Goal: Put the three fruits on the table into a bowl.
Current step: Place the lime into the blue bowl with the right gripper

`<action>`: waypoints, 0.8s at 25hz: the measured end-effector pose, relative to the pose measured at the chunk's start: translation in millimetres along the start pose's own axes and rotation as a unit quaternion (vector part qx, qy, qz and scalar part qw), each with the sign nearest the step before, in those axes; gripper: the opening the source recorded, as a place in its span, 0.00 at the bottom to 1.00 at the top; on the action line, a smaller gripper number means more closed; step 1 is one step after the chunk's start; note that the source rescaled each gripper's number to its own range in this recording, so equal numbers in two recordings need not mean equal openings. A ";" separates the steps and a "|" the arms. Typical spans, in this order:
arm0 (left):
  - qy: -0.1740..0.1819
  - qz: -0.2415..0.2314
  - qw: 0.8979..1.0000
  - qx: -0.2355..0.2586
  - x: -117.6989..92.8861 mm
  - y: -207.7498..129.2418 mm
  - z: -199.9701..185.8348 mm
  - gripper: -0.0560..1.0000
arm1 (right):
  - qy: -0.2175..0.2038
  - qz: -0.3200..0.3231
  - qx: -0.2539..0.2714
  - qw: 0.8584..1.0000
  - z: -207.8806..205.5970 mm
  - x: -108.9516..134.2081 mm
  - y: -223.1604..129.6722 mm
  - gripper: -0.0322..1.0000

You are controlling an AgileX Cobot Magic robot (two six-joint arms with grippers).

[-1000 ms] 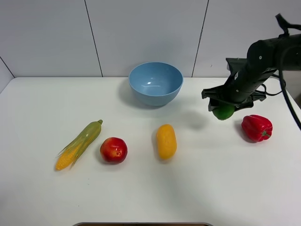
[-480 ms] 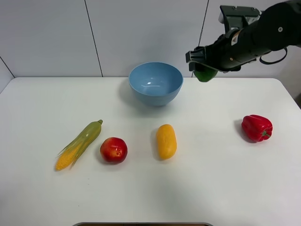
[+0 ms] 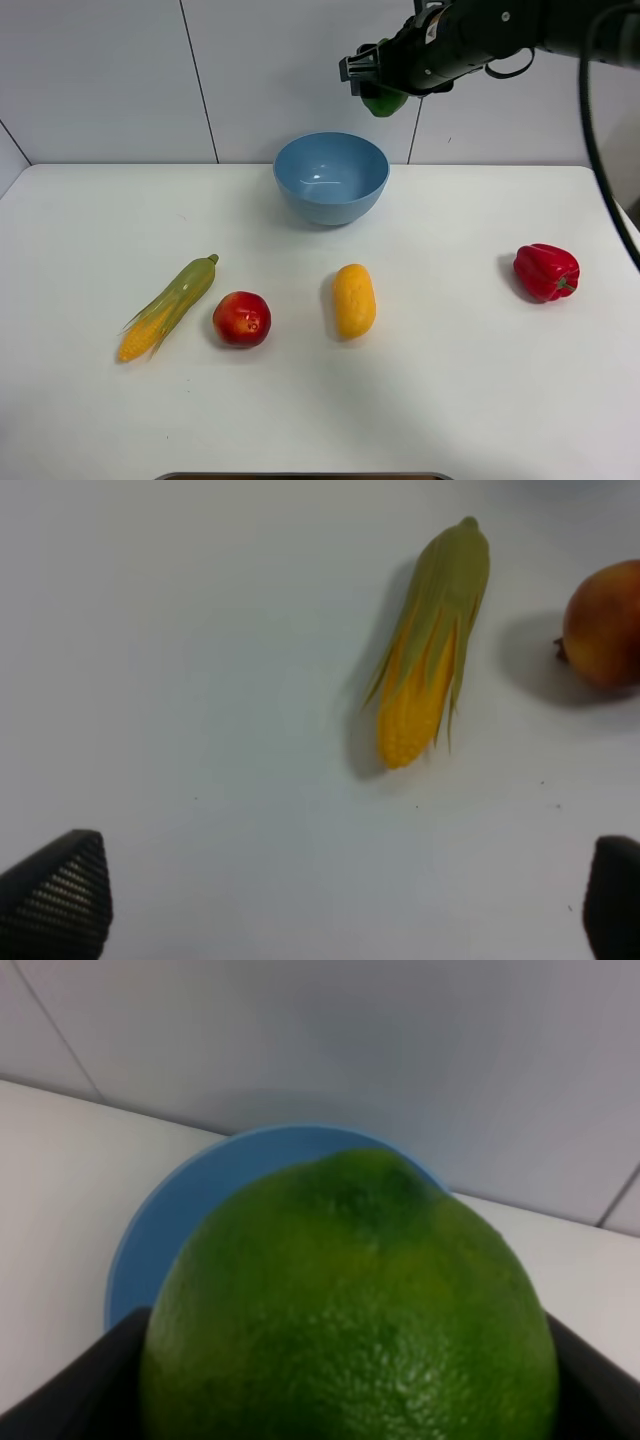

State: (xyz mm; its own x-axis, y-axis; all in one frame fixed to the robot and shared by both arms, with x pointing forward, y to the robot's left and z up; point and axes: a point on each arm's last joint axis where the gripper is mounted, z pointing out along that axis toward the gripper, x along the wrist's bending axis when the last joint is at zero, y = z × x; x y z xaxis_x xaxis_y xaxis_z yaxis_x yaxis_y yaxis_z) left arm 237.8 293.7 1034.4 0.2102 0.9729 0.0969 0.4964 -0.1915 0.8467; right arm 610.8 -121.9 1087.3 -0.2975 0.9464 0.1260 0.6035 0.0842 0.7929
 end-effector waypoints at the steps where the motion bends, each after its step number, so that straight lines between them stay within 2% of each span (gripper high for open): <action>1: 0.000 0.000 1.000 0.000 0.0 0.0 0.0 1.00 | 0.001 -0.003 0.002 1.000 9.0 1.8 0.6 0.22; 12: 0.000 0.000 1.000 0.000 0.0 0.0 0.0 1.00 | 0.006 -0.028 0.011 1.000 107.6 13.8 -10.9 0.22; 20: 0.000 0.000 1.000 0.000 0.0 0.0 0.0 1.00 | 0.007 -0.032 0.027 0.999 149.8 11.4 -38.0 0.22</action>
State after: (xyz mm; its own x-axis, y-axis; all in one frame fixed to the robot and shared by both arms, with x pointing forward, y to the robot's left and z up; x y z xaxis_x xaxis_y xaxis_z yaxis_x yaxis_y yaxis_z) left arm 237.8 293.7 1034.4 0.2102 0.9729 0.0969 0.4964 -0.1915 0.8467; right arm 695.2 -67.5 969.3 -0.3460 0.9344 0.0847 0.6222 0.1609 0.7662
